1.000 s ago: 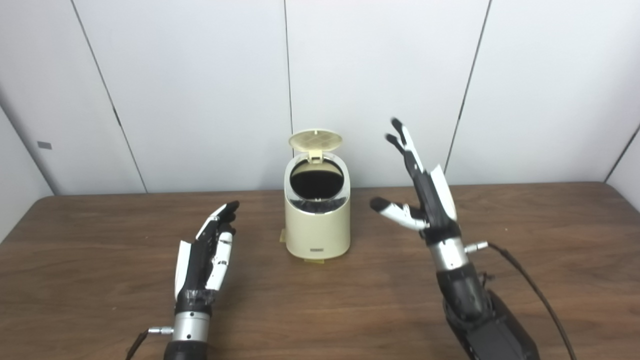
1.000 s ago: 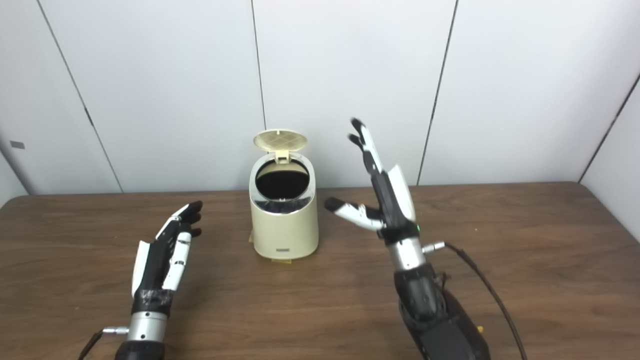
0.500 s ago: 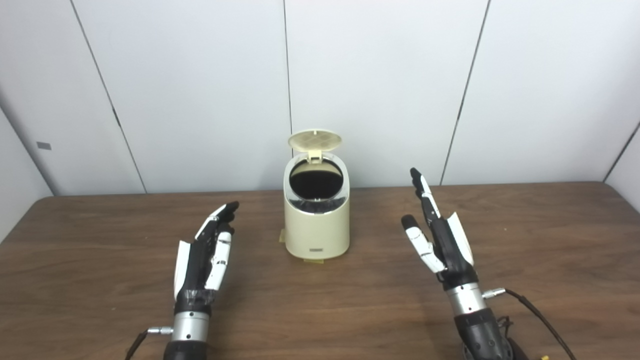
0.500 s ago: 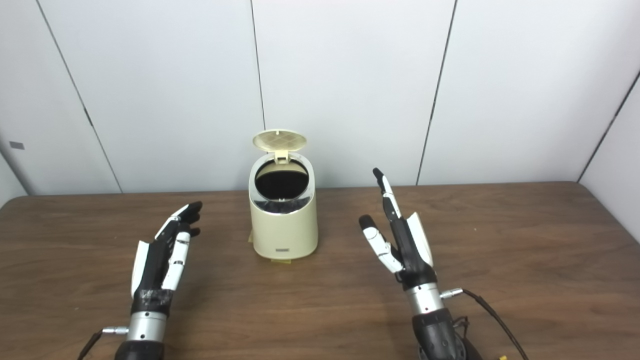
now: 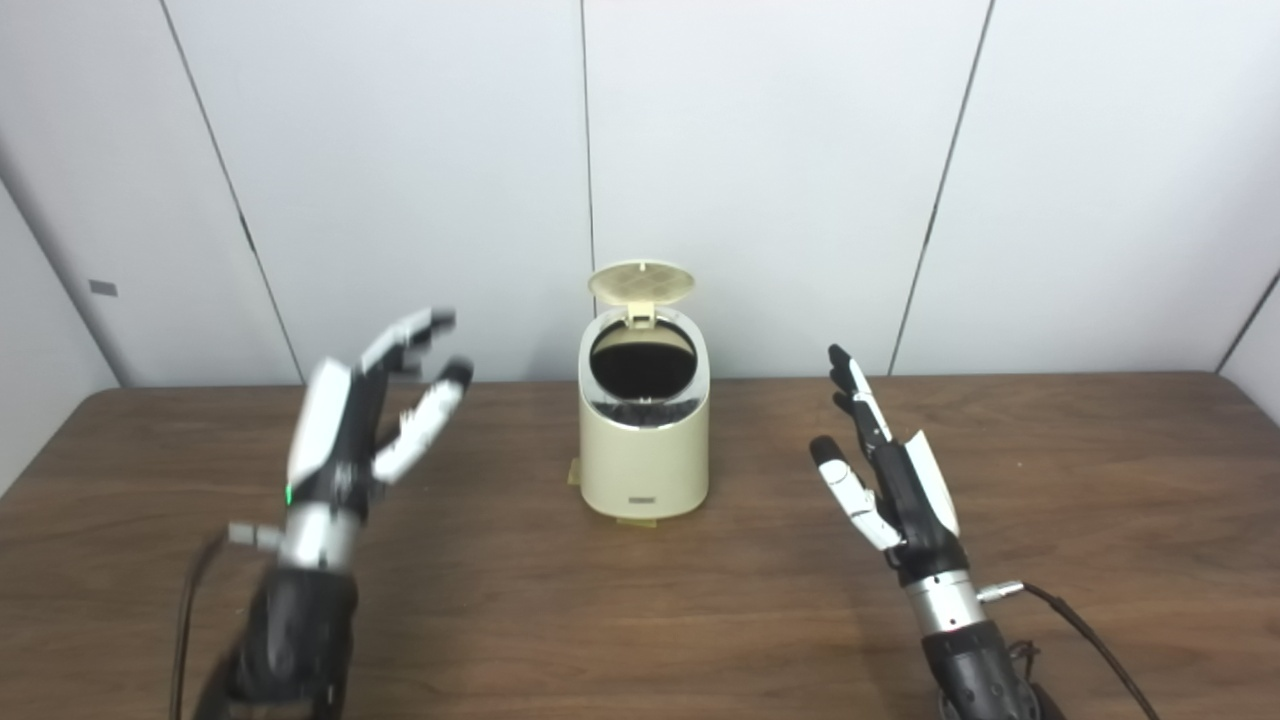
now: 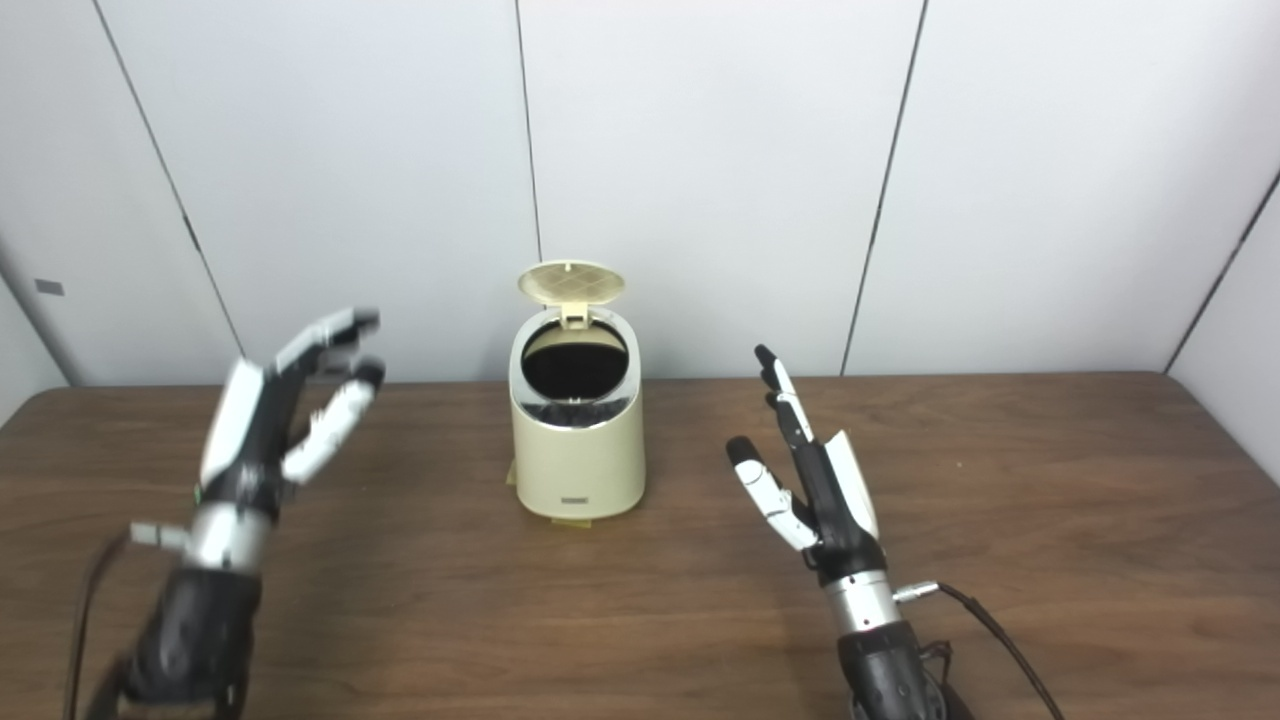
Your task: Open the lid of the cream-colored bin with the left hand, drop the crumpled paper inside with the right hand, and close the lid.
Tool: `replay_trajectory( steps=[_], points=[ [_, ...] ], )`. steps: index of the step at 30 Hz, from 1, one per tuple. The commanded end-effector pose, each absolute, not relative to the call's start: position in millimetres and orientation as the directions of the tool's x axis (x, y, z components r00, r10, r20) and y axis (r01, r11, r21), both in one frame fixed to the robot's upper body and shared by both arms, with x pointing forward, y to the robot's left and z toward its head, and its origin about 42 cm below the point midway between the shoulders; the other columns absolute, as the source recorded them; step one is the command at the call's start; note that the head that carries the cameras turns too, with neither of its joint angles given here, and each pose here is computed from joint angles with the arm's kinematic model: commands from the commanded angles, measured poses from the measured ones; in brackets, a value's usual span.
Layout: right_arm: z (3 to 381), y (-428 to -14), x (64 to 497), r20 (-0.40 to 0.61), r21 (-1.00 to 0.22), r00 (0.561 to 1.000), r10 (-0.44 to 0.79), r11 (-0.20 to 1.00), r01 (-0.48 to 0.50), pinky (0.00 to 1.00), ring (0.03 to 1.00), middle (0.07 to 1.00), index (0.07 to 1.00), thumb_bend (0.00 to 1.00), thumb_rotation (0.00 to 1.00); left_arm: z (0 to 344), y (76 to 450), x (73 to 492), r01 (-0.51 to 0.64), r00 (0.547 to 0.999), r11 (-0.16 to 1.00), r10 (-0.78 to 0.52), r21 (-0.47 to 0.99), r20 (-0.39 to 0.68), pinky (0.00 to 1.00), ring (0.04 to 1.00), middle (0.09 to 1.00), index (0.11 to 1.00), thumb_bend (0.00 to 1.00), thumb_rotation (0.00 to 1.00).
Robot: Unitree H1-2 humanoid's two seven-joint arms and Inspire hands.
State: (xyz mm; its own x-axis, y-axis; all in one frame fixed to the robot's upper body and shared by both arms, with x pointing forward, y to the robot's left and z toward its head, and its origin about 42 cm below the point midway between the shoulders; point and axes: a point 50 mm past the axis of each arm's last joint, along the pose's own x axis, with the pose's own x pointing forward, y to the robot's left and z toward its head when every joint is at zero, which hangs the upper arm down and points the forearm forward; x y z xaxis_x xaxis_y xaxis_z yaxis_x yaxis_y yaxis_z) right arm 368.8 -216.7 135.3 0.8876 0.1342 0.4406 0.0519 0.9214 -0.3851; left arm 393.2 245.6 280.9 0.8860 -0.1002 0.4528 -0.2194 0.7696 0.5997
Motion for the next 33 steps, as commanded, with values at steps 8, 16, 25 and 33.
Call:
replay_trajectory(
  steps=[8,16,25,33],
  points=[
    [110,-209,352,0.394,-0.372,0.911,0.124,0.927,0.035,0.95,0.984,0.993,0.978,0.23,0.94,415,200,430,-0.317,0.835,0.544,-0.228,0.777,0.500,0.99,0.963,0.881,0.792,0.96,1.00],
    [110,-206,351,0.388,-0.347,0.915,0.114,0.937,0.030,0.94,0.970,0.995,0.979,0.22,0.89,433,165,450,-0.265,0.854,0.381,-0.333,0.886,0.399,1.00,0.949,0.844,0.781,0.95,1.00],
    [111,-200,351,0.385,-0.338,0.916,0.111,0.941,0.028,0.91,0.954,0.985,0.973,0.22,0.85,405,142,456,-0.237,0.872,0.281,-0.361,0.930,0.331,1.00,0.935,0.842,0.798,0.96,1.00],
    [112,-201,350,0.389,-0.344,0.914,0.115,0.939,0.028,0.89,0.952,0.986,0.974,0.22,0.86,379,143,454,-0.204,0.897,0.282,-0.331,0.937,0.295,1.00,0.947,0.910,0.822,0.99,1.00]
  ],
)
